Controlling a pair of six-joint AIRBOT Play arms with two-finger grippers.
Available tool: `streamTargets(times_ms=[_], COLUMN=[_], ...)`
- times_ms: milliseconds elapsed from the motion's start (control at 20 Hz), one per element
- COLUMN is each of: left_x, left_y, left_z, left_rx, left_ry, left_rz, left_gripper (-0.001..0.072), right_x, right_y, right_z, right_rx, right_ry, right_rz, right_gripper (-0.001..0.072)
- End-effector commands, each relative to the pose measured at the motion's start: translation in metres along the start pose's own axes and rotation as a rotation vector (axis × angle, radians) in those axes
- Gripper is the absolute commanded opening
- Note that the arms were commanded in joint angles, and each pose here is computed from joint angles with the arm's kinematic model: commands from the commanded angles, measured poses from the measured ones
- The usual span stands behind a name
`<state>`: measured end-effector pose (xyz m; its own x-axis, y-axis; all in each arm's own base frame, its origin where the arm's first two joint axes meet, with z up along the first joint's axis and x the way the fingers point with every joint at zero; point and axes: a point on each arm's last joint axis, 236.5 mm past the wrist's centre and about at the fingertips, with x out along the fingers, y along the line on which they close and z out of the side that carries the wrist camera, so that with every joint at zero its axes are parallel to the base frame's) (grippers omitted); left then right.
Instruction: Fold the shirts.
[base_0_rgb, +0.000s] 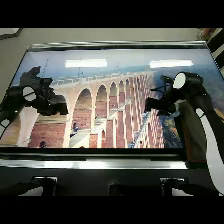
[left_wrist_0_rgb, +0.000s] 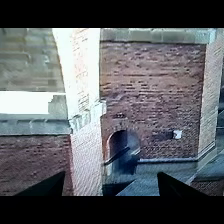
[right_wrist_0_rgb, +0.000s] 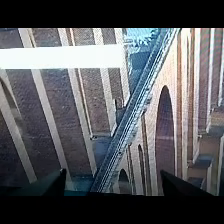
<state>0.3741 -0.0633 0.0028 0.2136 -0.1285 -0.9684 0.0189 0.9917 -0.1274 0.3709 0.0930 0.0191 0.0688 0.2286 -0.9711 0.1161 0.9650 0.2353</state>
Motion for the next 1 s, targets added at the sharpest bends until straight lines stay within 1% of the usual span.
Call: streamTargets(times_ms=[0,550,700,850,950], left_x=[0.0,0.0,0.001,-0.006,-0.014], left_y=[0.0,0.0,-0.002,-0.017,-0.024], left_z=[0.0,0.0,0.028,0.059,0.084], left_rx=[0.0,0.0,-0.006,-0.105,-0.125], left_ry=[0.0,0.0,-0.118,-0.247,-0.354], left_rz=[0.0,0.001,-0.009,-0.085,-0.129], left_gripper=[0.0667,0.0667,0.0668,0.0667,0.0668], right_x=[0.0,0.0,-0.001,-0.006,-0.01], right_y=[0.0,0.001,0.005,0.012,0.015], right_z=[0.0,0.001,0.023,0.052,0.067], right_rx=[-0.001,-0.001,-0.001,-0.001,-0.001], right_ry=[0.0,-0.004,-0.095,-0.221,-0.287], right_rz=[0.0,0.001,0.021,0.049,0.063], right_gripper=[0.0676,0.0676,0.0676,0.0676,0.0676])
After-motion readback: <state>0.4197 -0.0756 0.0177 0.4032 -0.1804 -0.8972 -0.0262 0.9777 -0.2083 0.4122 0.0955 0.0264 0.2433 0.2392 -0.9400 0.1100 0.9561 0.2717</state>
